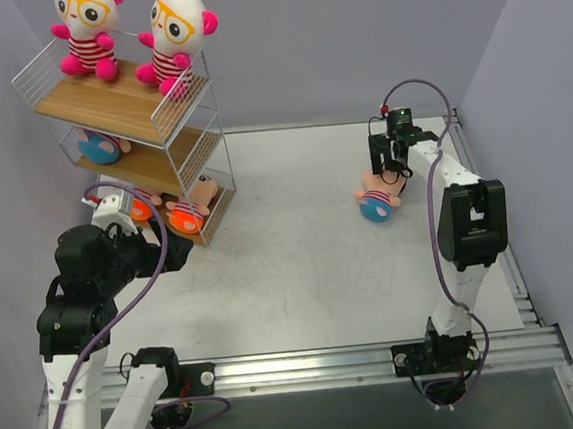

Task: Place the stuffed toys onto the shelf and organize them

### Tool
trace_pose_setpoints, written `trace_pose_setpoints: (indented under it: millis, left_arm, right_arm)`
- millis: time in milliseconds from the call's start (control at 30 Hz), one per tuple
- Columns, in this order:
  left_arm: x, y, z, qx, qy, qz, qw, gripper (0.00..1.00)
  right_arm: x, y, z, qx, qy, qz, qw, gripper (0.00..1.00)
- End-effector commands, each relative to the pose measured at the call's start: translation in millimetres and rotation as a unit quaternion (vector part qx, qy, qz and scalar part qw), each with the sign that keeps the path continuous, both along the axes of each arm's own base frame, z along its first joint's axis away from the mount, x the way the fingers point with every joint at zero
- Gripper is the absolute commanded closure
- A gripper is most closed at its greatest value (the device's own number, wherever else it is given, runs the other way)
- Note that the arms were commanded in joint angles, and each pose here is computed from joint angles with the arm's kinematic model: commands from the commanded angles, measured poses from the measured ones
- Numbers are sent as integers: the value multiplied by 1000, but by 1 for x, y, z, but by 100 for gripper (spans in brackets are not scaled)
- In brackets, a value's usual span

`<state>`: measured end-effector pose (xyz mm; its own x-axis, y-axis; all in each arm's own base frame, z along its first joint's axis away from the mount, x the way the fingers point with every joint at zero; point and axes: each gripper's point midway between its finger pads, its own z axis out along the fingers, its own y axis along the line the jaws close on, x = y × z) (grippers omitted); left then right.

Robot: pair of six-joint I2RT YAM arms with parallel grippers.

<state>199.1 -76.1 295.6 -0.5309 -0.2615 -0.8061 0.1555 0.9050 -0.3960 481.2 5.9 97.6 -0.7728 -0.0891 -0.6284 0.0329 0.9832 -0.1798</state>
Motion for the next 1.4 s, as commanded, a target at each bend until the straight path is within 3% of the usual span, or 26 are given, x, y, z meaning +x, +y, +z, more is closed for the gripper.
trace_pose_setpoints:
  millis: [0,300,400,533,633,800,1100,1200,1233,1367]
  left_arm:
    - [-1,-16,7,-28,-12,-38,999,6]
    - [7,-41,-5,-86,8,-69,994,6]
    - [9,-55,-13,-103,23,-81,991,6]
    - [9,-80,-24,-108,36,-94,989,6]
    - [9,-102,-34,-109,51,-98,988,6]
    - [14,-128,-42,-121,64,-81,987,6]
    - [20,-154,-51,-158,84,-44,983,6]
    - [18,-164,-53,-171,88,-42,980,6]
    - [18,-166,-54,-174,88,-41,980,6]
    - [15,-176,-55,-182,87,-40,979,5]
  right_arm:
    - [-18,3,-28,13,53,-10,998,20]
    - [-68,45,-82,92,123,-11,988,27]
    - [-79,61,-87,100,126,-3,987,38]
    - [-78,82,-73,124,90,-1,988,66]
    - [-78,106,-56,150,54,11,987,81]
    - [-85,144,-27,218,-7,-2,976,100]
    - [-109,202,61,359,-177,-40,916,100]
    - [-122,209,82,413,-220,-79,880,100]
    - [-122,207,98,440,-243,-98,859,100]
    - [-142,223,106,497,-250,-112,823,100]
